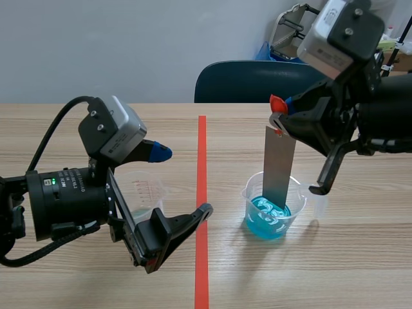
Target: Do the redox reaction experiment
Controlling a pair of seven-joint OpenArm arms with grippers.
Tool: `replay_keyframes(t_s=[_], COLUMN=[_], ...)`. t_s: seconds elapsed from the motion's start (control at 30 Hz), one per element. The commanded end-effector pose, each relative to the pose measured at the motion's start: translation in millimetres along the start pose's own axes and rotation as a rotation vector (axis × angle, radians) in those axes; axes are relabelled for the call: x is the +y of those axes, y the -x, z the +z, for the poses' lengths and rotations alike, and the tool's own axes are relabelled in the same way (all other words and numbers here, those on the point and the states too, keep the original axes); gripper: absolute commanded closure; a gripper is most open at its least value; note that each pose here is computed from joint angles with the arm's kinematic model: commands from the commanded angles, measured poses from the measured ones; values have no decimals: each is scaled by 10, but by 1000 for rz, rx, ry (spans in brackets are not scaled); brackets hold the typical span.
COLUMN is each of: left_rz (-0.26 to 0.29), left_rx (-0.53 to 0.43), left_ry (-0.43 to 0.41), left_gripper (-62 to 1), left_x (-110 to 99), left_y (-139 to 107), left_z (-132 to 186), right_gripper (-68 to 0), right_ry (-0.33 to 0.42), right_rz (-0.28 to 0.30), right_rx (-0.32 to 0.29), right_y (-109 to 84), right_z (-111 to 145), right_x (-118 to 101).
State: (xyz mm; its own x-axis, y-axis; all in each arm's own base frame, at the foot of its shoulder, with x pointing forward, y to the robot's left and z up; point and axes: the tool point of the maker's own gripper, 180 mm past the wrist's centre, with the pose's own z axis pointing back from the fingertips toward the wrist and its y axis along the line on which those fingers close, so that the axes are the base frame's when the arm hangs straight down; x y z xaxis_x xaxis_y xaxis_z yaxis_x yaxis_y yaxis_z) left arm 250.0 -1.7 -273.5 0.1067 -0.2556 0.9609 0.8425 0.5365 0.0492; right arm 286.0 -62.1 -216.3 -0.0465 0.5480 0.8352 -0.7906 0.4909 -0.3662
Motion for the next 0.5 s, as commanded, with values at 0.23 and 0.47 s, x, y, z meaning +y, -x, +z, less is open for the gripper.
replay_keyframes(t_s=[0.23, 0.47], left_rz=[1, 1], left_rx=[-30, -26], left_ry=[0, -3], left_gripper=[-623, -623], left_x=[7, 12], left_y=[-78, -72], left_z=[-3, -2], right_gripper=[-6, -6], right_ry=[-27, -105], right_rz=[31, 75], right_rx=[-6, -22], right_y=[110, 133], right_z=[-86, -108], right_x=[70, 254])
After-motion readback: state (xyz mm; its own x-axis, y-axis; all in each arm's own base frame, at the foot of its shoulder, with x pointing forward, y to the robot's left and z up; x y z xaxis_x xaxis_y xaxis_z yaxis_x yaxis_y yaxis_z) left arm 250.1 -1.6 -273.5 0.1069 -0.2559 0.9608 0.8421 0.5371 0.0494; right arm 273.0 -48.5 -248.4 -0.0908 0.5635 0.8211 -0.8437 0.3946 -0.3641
